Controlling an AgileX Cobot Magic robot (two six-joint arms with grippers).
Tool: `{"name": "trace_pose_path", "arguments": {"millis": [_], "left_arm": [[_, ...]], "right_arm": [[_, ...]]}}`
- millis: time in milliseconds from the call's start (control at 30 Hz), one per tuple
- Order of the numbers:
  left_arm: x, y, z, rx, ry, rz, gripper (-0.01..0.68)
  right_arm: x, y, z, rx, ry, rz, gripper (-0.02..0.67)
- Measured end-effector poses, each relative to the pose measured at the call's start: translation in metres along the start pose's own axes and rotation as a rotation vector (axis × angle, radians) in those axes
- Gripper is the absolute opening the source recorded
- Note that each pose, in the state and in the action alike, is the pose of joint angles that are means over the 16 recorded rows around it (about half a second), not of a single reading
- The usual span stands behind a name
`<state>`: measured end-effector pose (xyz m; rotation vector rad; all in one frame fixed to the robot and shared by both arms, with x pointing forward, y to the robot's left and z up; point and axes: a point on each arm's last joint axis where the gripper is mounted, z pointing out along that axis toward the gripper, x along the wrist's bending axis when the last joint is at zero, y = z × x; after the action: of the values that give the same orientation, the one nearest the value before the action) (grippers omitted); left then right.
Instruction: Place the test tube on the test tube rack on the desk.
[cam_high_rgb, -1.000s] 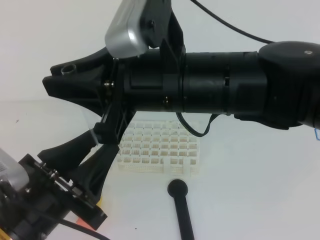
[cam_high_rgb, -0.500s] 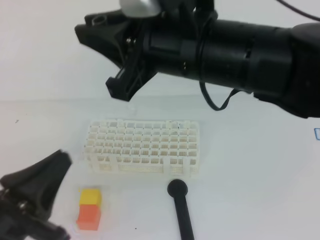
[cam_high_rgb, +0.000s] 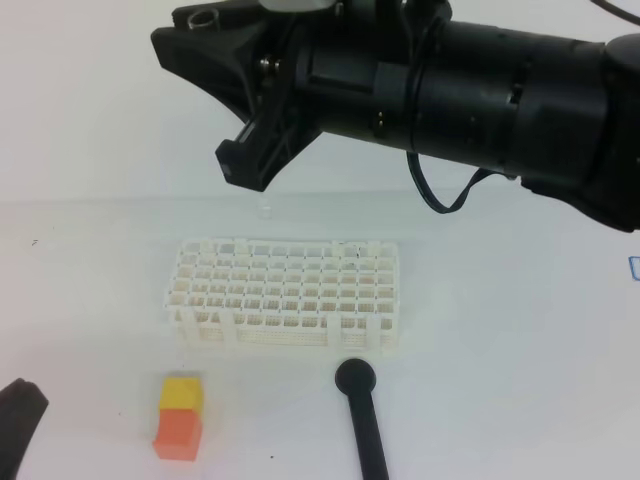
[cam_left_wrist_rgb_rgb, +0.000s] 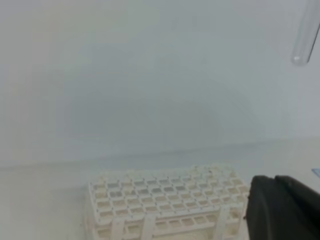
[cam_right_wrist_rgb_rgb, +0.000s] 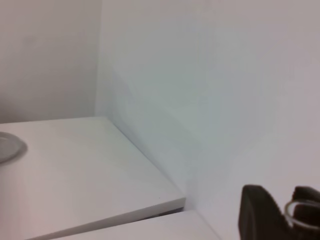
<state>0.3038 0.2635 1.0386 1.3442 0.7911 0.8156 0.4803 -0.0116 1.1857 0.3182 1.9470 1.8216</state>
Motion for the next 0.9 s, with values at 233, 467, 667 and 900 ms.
{"name": "trace_pose_path", "arguments": {"millis": [233,467,667,900], "left_arm": [[0.0012,0.0003,-0.0081,-0.011,0.014,-0.032,0.000],[0.0013,0.0003,-0.0088,-0.012,0.015,-0.037,0.000],[0.0013,0.0003,-0.0088,-0.012,0.015,-0.035,0.000],[0.0013,0.0003,-0.0088,-0.012,0.015,-0.029,-0.001]], "right_arm": [[-0.0002,0.0000,0.0000,0.000,-0.002,-0.003,0.118],[-0.0007,0.0001,0.0000,0.002,-0.007,-0.012,0.118],[-0.0027,-0.0004,-0.0001,0.008,-0.029,-0.016,0.118],[-0.0056,-0.0026,-0.0002,0.032,-0.064,0.030,0.118]]}}
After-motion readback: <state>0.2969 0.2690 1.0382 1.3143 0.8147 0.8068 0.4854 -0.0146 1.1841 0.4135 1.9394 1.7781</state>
